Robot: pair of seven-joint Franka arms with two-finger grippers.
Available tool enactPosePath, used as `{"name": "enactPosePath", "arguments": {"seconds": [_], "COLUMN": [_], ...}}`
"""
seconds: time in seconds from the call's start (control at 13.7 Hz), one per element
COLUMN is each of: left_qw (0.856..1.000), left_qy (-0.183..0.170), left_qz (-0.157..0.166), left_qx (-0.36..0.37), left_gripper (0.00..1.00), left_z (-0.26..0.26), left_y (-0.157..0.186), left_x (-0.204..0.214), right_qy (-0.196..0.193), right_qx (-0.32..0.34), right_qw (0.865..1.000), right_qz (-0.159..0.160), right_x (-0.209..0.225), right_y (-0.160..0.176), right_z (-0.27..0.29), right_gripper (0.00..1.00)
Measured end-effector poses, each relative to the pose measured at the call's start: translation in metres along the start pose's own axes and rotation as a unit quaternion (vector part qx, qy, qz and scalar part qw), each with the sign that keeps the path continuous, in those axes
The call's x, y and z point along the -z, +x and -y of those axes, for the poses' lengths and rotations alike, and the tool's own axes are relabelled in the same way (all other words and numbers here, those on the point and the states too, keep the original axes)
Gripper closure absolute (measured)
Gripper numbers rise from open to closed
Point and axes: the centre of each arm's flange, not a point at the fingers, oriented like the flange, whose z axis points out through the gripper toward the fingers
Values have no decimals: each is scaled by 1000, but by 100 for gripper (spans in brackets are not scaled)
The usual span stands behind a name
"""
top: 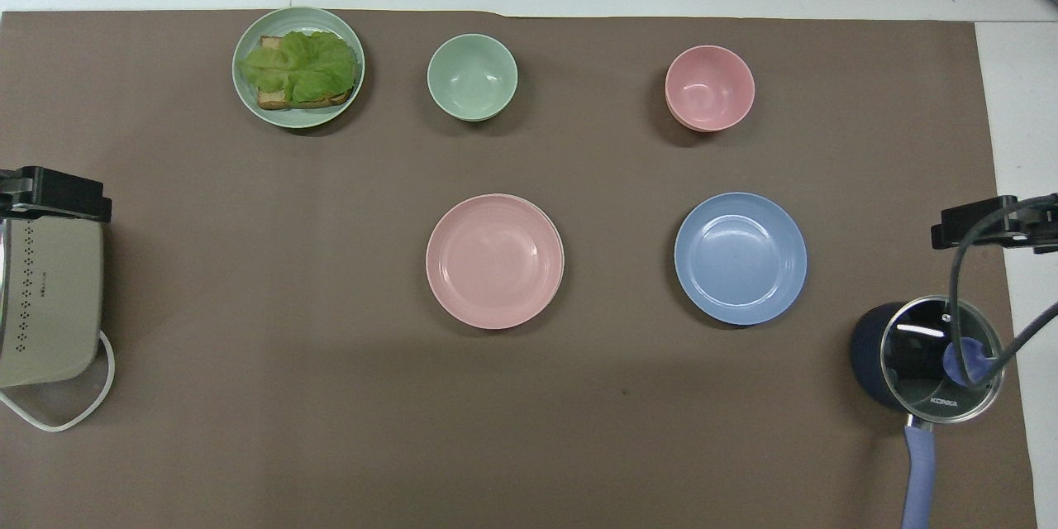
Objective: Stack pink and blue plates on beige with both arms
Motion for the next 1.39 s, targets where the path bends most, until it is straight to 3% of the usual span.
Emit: {"name": "enactPosePath", "arguments": {"seconds": [0.95, 1.17, 1.39], "left_qw": [1000, 1000, 1000], "left_qy": [0, 0, 0], "left_qz": [0, 0, 0], "left_qx": [0, 0, 0], "left_gripper": [0, 0, 0], "left_z": [0, 0, 0], "left_y": [0, 0, 0], "left_x": [0, 0, 0], "right_qy": [1, 0, -2], "right_qx": [-13, 14, 56], "right_qw": [1000, 1000, 998], "right_qz": [-4, -19, -6], "right_x": [-5, -52, -146], "right_y": [3, 18, 35], "right_z": [-15, -14, -14], "right_gripper": [0, 0, 0]}}
